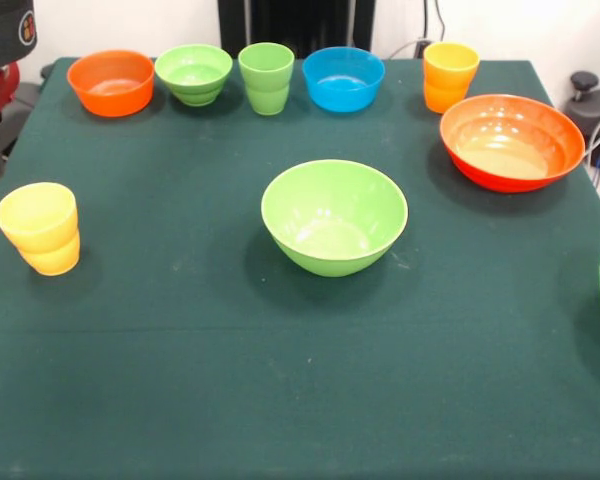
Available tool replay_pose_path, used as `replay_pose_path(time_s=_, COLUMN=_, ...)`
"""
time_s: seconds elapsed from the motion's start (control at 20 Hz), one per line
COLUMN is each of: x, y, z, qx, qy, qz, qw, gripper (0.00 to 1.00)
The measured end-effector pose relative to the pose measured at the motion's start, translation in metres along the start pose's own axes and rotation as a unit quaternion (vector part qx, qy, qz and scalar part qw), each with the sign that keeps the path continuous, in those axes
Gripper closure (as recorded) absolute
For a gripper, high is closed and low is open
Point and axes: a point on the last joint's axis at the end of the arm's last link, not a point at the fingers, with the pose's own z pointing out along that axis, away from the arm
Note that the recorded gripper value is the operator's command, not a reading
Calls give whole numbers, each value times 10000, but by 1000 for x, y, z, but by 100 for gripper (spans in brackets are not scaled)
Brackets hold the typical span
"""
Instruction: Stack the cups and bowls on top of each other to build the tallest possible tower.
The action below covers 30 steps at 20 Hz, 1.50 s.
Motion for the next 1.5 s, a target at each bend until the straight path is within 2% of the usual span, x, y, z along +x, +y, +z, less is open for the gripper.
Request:
replay_pose_path(time_s=0.5, x=0, y=-7, z=17, qx=-96, qy=-92, qz=-50, qw=9999, gripper=0)
replay_pose_path(time_s=0.85, x=-4, y=-11, z=30, qx=-116, qy=-32, qz=-27, qw=9999, gripper=0)
replay_pose_path(time_s=1.5, x=4, y=-27, z=69, qx=113, qy=26, qz=-47, qw=9999, gripper=0)
